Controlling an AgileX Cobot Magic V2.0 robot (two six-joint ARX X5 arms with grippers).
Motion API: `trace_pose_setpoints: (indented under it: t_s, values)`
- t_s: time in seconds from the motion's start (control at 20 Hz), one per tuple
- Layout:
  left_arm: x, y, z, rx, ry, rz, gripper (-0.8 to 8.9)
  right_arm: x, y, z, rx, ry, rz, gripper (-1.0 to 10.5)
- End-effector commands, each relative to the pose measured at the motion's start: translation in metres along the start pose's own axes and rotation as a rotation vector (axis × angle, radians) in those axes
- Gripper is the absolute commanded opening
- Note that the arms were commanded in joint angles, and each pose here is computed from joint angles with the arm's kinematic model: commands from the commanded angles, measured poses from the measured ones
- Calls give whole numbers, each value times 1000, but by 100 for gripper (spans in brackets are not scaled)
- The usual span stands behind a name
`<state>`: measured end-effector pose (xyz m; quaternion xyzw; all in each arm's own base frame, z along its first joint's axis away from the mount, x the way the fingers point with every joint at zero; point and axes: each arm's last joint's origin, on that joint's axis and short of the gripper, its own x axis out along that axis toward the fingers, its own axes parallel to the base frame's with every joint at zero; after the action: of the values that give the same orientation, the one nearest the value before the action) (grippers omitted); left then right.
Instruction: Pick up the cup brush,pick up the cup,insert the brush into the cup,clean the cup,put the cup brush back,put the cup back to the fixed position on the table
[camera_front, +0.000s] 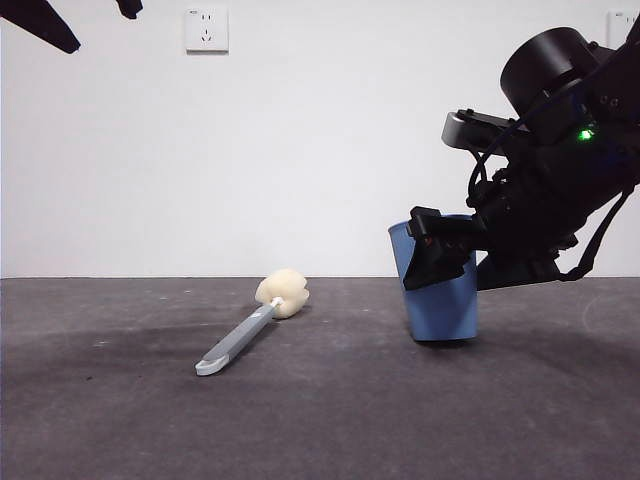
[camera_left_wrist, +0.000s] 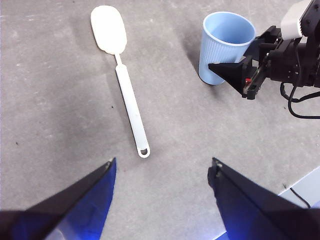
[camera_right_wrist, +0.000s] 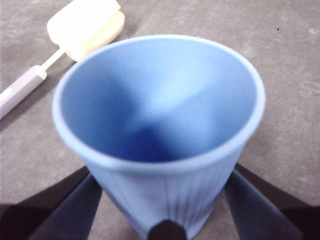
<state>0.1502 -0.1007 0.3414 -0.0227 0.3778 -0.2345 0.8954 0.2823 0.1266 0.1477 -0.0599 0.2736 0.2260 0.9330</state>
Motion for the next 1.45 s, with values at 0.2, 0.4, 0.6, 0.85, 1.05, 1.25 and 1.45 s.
trace_pose_setpoints:
  t_s: [0.2,0.4,0.6,0.85,1.05,1.25,1.45]
  values:
    - [1,0,-2,13,15,6,316,1,0,-22,44,152,0,375]
    - [1,0,-2,13,18,8,316,-1,0,-22,48,169,-1,482]
    - [1,1,-4,12,39,13,316,-8,0,-14,46,130,-2,573]
    - [1,1,-4,12,39,12,316,-33,1,1,63,122,0,572]
    - [1,1,-7,34,68,15,315,-74,13,7,162,197,59,567]
    - [1,2,-11,86,108,16,314,-122,33,7,163,269,145,563]
    - [0,2,-14,120,142,-23,313,-158,43,0,151,337,208,562]
